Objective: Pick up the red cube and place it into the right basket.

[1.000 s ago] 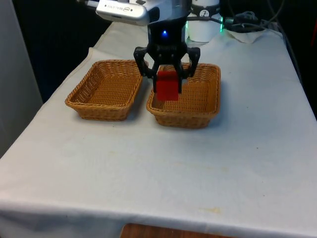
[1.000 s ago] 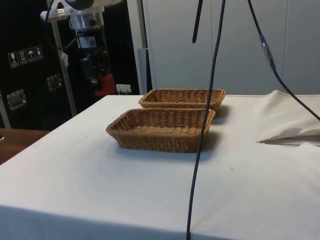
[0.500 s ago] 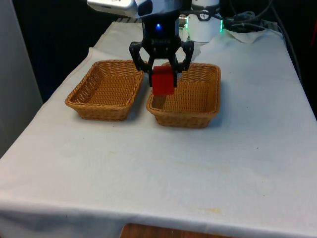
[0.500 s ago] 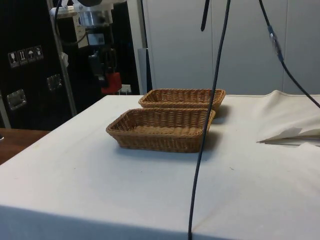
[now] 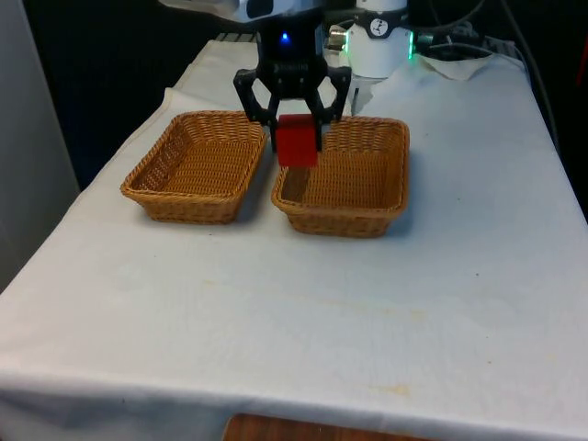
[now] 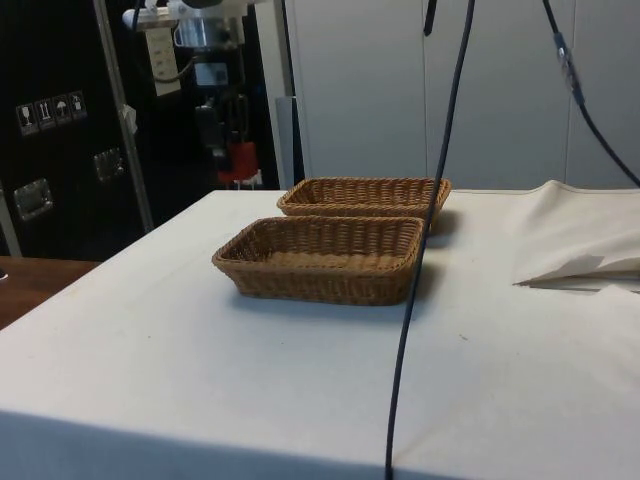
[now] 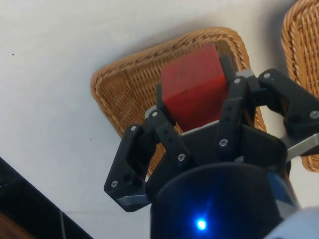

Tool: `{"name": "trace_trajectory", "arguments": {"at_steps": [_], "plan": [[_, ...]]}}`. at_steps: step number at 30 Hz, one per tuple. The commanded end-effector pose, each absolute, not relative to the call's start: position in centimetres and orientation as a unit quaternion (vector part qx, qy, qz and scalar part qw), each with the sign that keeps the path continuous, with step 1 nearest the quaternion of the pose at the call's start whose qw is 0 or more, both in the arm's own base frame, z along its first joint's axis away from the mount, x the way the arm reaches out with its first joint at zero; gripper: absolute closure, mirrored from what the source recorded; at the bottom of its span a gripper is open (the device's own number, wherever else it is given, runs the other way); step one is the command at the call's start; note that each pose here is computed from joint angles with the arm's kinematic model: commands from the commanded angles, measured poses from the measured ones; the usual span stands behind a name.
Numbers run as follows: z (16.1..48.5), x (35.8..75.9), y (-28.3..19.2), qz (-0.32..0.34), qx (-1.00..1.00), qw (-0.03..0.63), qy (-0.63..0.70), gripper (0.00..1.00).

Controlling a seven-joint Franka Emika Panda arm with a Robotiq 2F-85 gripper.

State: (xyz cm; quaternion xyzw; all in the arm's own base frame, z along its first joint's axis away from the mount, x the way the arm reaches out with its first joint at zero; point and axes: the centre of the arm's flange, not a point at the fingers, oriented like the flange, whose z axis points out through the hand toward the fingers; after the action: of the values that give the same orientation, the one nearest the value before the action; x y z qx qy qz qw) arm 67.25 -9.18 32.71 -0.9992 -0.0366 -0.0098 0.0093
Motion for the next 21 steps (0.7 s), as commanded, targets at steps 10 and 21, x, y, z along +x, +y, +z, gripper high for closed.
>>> {"name": "trace_trajectory", "arguments": {"at_steps": [10, 21], "plan": [[33.3, 65.1, -11.0, -0.029, -0.999, 0.009, -0.045, 0.99], [32.9, 64.2, -13.3, -0.035, -0.997, 0.003, -0.064, 0.99]]}}
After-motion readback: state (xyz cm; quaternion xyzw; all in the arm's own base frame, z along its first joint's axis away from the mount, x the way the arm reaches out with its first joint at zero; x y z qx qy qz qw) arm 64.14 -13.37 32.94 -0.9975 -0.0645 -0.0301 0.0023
